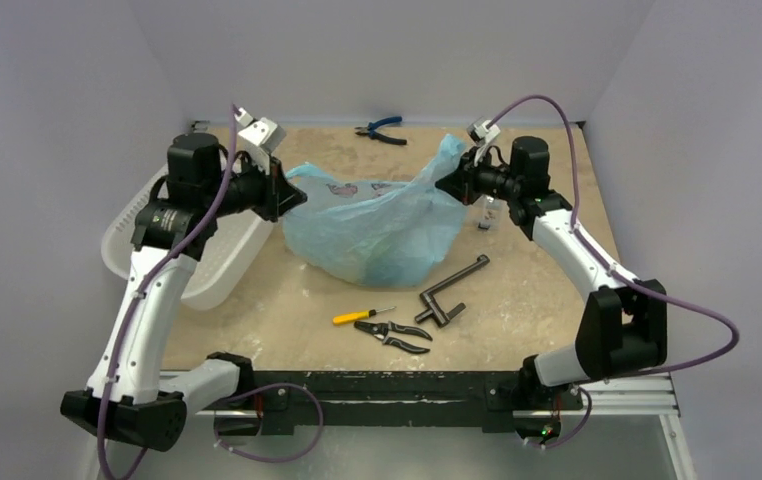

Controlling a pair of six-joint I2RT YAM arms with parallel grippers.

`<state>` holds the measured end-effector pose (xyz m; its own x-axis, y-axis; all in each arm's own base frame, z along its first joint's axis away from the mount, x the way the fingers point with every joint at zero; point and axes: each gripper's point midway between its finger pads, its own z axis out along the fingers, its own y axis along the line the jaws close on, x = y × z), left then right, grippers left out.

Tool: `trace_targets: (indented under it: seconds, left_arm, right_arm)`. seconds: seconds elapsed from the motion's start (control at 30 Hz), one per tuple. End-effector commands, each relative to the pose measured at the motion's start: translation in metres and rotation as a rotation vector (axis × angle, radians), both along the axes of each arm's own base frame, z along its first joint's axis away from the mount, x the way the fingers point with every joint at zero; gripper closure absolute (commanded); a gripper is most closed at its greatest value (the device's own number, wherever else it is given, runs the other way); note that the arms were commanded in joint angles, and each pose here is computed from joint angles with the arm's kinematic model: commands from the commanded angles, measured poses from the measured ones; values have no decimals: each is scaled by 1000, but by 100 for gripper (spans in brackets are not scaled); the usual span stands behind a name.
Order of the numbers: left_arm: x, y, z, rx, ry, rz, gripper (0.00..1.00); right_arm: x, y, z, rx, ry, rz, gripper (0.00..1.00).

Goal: Place the fake fruits into the plastic bag and tie a complex knot

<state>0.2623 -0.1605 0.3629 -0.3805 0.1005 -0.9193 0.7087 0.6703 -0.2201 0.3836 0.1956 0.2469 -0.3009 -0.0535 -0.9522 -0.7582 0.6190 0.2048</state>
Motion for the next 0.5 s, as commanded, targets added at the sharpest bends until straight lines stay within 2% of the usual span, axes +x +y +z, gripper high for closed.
trace_targets:
  seconds: [0.0,0.07,0.17,0.23,0.3,0.37,0.4,0.47]
  left_arm:
    - [25,44,-64,49,142,266,100]
    - [16,50,-88,92,174,250,100]
    - [0,47,-110,174,165,124,100]
    - [-3,40,-93,173,103,52,98]
    - [-3,32,-61,168,0,-34,75]
    - [1,26,-21,168,-126,-93,44]
    - [2,21,1,159,-183,-122,33]
    - [0,9,39,157,-273,-220,18]
  right_arm:
    - [4,-22,-29,-25,144,-64,100]
    - [8,-27,-38,-27,182,-83,100]
    - [7,-21,-33,-14,199,-14,100]
    - [3,-14,-14,25,158,36,100]
    - [-4,-5,10,64,98,100,100]
    - [-11,3,37,88,36,168,100]
    - [-14,7,49,91,2,200,100]
    - [-22,15,68,93,-59,261,99]
